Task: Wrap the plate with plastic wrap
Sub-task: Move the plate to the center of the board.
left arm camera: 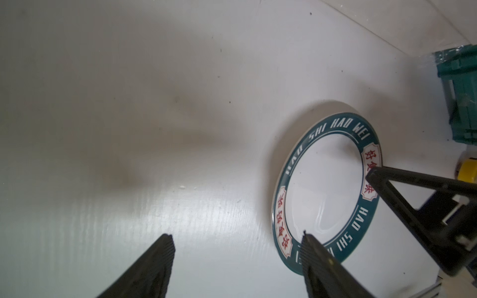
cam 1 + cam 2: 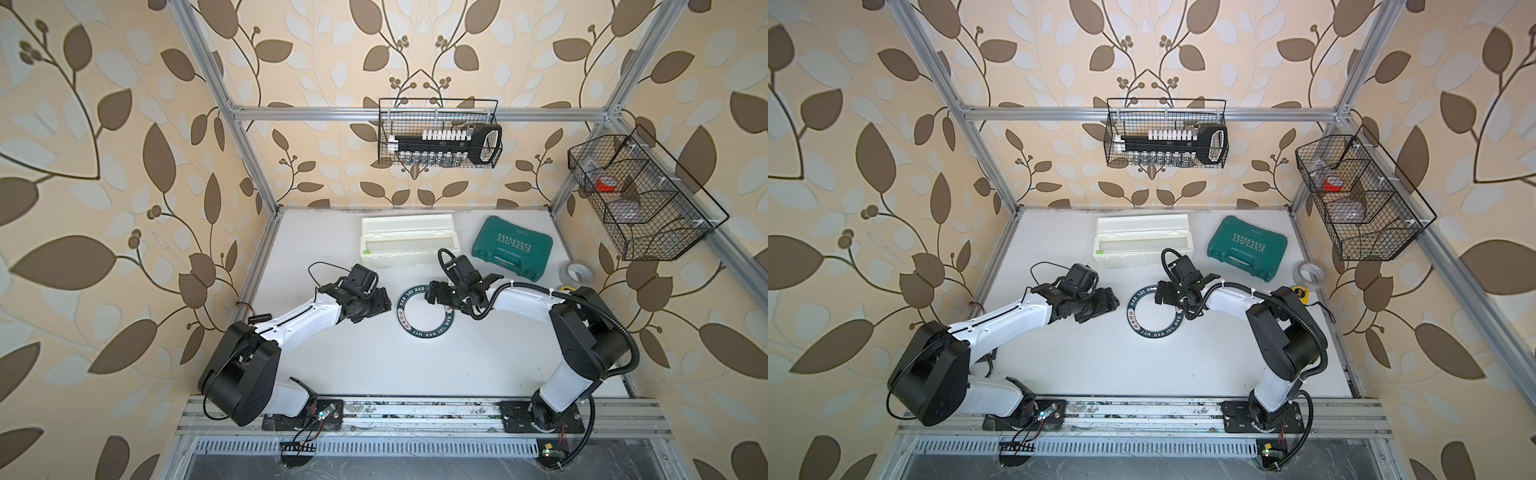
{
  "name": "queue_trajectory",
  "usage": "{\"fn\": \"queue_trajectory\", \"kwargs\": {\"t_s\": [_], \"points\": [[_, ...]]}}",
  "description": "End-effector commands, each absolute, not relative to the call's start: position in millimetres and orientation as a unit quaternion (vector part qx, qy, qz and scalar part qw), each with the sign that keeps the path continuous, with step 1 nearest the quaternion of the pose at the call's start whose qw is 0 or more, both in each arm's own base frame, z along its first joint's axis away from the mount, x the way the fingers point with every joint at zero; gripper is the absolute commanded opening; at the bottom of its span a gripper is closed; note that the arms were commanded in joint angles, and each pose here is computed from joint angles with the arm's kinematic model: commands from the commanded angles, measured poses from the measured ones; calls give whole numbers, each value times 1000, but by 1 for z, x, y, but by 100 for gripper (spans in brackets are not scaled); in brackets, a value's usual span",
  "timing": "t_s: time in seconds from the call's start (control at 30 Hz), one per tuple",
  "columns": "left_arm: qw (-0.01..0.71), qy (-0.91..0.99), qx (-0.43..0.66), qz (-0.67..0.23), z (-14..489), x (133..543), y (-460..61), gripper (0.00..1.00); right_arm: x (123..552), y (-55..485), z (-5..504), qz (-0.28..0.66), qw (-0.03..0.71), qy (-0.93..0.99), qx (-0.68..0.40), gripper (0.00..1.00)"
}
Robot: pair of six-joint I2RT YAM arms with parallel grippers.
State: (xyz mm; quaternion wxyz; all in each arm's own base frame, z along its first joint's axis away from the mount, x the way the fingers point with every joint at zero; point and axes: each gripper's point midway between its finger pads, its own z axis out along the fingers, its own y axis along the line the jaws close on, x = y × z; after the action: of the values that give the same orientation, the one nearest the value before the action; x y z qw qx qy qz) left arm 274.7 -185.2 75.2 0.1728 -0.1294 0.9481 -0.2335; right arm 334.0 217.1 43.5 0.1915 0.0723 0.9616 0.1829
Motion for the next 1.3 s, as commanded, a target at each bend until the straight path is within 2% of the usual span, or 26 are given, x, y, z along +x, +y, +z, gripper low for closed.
{"fn": "queue_trajectory", "kwargs": {"t_s": [0.0, 0.17, 0.27, 0.37, 0.57, 0.8, 0.97, 1.07, 1.2, 1.27], "points": [[176, 924, -122, -318, 94, 265, -209, 78, 311, 207, 44, 185, 167, 967, 57, 99], [171, 918, -116, -339, 84, 260, -221, 76, 268, 201, 30, 210, 121, 968, 66, 98], [168, 915, -102, -353, 82, 261, -234, 74, 258, 210, 32, 233, 113, 963, 71, 96], [156, 910, -109, -367, 80, 263, -244, 71, 266, 224, 40, 262, 119, 955, 75, 94], [146, 920, -99, -350, 70, 279, -247, 56, 297, 251, 55, 301, 137, 941, 75, 90], [142, 922, -105, -345, 64, 304, -241, 51, 325, 260, 40, 288, 134, 946, 64, 89], [141, 924, -111, -338, 61, 310, -231, 51, 335, 253, 38, 283, 142, 947, 56, 89], [132, 930, -113, -325, 64, 300, -223, 54, 339, 238, 44, 282, 146, 947, 60, 90], [178, 933, -145, -276, 90, 304, -177, 76, 354, 199, 75, 272, 201, 939, 62, 93], [214, 918, -171, -286, 107, 322, -159, 81, 363, 185, 89, 273, 227, 932, 64, 94]]}}
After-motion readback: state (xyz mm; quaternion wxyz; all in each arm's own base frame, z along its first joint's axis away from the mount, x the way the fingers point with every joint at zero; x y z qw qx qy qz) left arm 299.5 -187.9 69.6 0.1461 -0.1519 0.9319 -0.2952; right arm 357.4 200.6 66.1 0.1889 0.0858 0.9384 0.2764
